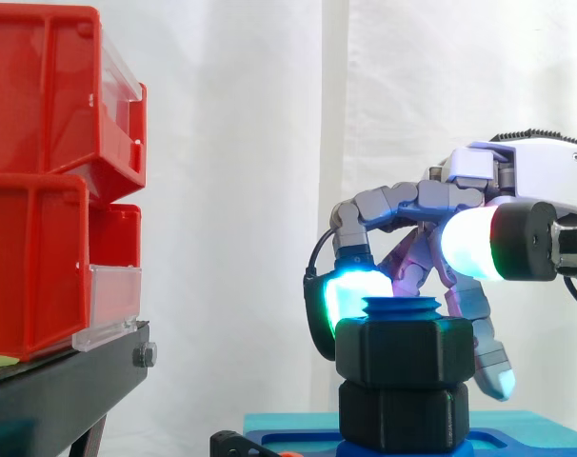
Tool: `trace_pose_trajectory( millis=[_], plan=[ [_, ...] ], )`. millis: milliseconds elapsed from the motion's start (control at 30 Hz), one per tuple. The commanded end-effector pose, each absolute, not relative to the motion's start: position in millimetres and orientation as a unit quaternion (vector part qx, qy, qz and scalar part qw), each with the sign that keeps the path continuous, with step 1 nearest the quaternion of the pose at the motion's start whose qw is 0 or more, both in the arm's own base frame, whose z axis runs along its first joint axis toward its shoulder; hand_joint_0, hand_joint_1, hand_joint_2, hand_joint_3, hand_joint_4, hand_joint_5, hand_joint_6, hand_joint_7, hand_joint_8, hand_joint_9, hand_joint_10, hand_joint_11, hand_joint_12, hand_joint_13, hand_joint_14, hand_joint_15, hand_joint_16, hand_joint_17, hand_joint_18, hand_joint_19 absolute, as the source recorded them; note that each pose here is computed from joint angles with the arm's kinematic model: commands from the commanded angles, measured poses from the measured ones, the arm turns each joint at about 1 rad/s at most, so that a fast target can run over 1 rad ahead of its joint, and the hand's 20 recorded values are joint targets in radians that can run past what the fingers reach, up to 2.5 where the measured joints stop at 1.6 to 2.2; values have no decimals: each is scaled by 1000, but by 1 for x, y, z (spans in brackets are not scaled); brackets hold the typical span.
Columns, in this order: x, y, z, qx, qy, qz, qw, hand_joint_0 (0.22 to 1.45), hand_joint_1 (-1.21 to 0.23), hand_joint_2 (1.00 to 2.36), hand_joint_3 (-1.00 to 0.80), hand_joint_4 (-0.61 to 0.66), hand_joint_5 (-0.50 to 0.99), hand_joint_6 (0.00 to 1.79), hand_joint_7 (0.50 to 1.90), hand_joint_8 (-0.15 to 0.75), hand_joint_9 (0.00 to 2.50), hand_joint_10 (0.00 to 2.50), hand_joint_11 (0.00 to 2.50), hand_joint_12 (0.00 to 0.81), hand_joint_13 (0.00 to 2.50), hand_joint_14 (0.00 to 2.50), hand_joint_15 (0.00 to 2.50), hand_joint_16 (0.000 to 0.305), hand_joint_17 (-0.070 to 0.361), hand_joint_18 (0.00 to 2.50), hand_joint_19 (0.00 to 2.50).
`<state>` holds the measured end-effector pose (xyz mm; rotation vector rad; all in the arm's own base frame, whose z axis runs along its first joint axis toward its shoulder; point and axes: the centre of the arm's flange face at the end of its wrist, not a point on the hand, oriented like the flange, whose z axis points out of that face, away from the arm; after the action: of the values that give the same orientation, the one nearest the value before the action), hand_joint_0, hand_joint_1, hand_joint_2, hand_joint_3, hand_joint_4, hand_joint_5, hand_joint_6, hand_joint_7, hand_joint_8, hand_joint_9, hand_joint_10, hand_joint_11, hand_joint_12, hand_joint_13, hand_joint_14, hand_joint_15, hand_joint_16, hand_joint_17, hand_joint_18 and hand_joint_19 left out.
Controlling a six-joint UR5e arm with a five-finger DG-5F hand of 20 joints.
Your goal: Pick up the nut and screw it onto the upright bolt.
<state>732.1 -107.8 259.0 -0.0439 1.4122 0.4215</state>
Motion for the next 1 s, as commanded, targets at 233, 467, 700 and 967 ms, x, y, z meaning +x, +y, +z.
trace_pose_trajectory(
  millis=[233,467,700,967],
  plan=[
    [731,-119,260,-18,641,188,744,515,-379,1000,-500,74,113,525,1387,209,1992,7,197,150,1302,0,0,4,9,972,0],
    [731,-121,262,-21,636,189,748,488,-355,1000,-500,100,89,503,1336,258,1838,0,74,187,1126,0,0,12,28,680,0],
    [738,-119,279,-41,628,188,754,449,-321,1000,-500,256,-51,504,851,255,1340,0,0,283,699,0,0,31,69,284,0],
    [744,-118,294,-57,624,176,759,408,-250,1000,-500,199,-131,501,622,259,948,0,0,339,415,0,0,43,98,12,0]
  ],
)
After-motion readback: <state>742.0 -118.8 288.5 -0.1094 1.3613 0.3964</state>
